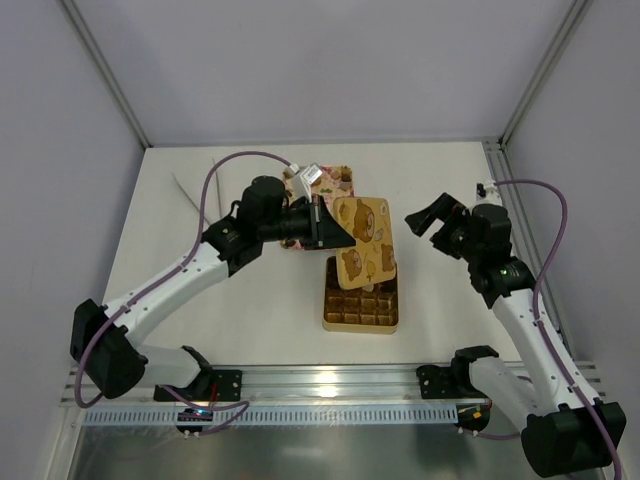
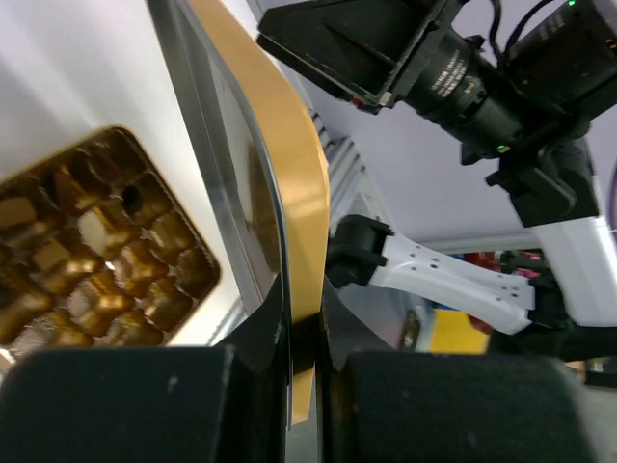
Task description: Pack the chocolate
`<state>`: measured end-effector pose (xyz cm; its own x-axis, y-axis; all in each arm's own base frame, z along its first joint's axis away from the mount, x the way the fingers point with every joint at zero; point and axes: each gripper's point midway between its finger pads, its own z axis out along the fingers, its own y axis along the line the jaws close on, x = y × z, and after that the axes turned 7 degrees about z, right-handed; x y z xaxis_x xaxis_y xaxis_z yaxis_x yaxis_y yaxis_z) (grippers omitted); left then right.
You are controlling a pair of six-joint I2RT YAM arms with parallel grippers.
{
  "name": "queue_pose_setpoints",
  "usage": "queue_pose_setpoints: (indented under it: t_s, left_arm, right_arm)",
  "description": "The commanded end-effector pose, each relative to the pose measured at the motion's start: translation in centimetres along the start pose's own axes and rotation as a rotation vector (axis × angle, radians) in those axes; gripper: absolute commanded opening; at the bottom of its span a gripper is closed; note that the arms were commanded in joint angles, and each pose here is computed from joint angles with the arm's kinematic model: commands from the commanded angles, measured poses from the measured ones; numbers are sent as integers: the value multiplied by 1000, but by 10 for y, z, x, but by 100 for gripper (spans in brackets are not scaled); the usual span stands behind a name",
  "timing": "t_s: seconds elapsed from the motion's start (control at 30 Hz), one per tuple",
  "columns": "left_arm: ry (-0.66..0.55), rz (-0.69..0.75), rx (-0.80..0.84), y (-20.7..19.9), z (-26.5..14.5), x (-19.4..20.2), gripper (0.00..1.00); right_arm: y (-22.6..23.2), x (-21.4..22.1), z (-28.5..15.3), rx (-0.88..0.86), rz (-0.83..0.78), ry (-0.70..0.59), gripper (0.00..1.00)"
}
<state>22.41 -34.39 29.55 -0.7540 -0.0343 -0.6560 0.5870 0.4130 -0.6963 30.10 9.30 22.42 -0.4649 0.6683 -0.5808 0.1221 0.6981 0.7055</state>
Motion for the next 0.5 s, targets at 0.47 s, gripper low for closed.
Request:
queue_pose_setpoints:
  t_s: [0.47]
  left_arm:
    - [78, -212, 275, 13, 34, 27, 0]
  right_arm:
    - [-42, 34, 7, 38, 8, 12, 100]
